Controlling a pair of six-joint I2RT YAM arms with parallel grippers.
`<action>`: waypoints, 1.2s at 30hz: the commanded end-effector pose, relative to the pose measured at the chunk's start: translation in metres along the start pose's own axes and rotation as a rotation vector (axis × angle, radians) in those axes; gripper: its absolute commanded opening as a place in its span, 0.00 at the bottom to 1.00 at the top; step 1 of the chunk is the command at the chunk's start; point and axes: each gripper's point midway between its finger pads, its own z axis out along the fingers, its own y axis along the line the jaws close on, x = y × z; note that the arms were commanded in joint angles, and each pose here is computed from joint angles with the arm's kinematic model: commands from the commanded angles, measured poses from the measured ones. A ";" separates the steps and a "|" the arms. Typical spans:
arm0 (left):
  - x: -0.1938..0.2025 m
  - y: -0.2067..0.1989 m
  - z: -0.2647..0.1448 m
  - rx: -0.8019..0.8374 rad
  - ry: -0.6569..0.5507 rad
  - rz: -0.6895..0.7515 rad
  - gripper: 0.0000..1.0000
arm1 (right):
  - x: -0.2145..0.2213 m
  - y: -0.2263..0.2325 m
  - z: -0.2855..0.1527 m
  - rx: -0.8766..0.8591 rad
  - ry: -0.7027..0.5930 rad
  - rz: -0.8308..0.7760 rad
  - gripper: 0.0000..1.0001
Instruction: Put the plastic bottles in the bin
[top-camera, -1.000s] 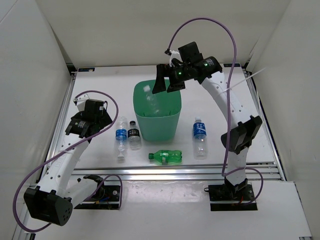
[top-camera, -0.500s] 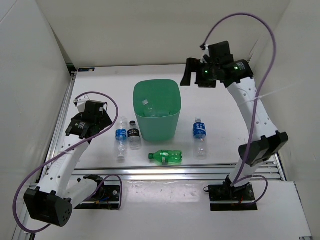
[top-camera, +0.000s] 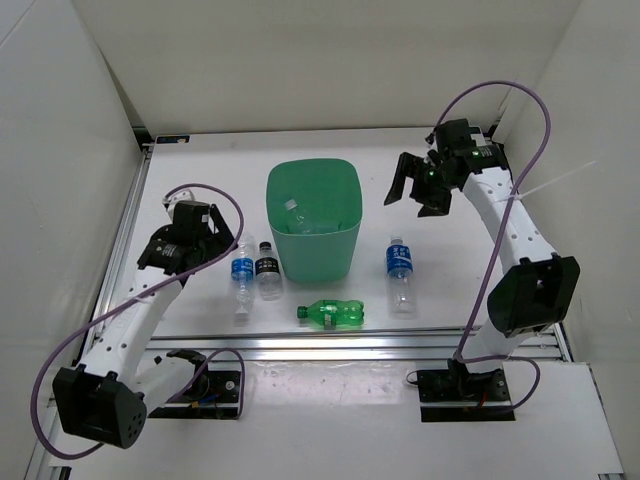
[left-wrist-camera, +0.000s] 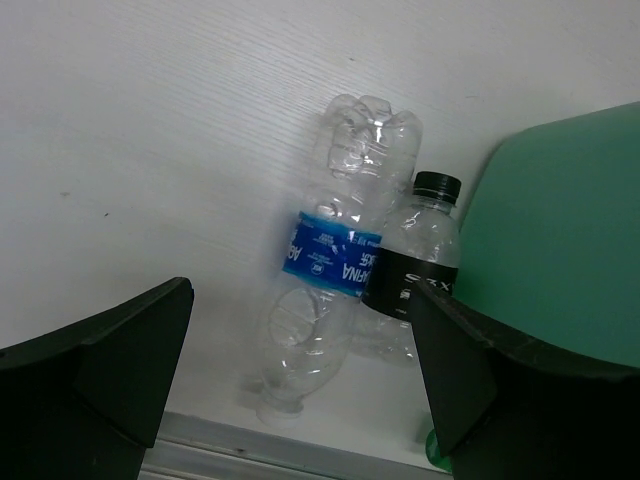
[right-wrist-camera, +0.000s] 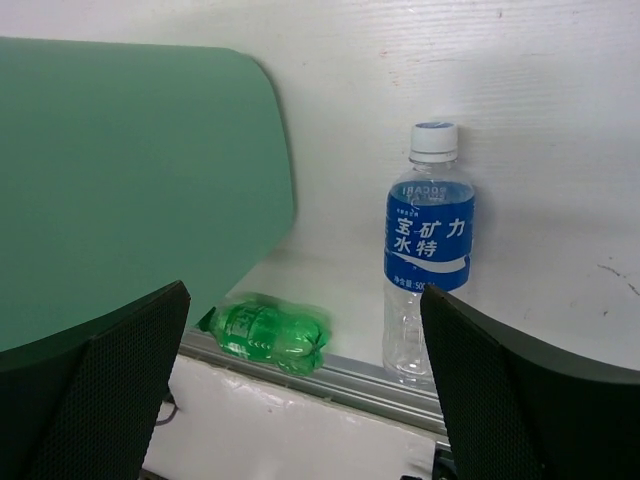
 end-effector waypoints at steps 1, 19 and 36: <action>0.003 -0.022 0.011 0.091 0.039 -0.031 1.00 | 0.000 0.001 0.012 -0.058 0.027 0.014 1.00; -0.015 -0.020 0.017 0.029 0.004 -0.004 1.00 | 0.095 -0.078 0.117 0.079 0.370 0.083 0.88; -0.013 -0.010 0.008 0.005 -0.012 -0.023 1.00 | 0.016 -0.029 0.046 0.032 0.160 0.011 0.25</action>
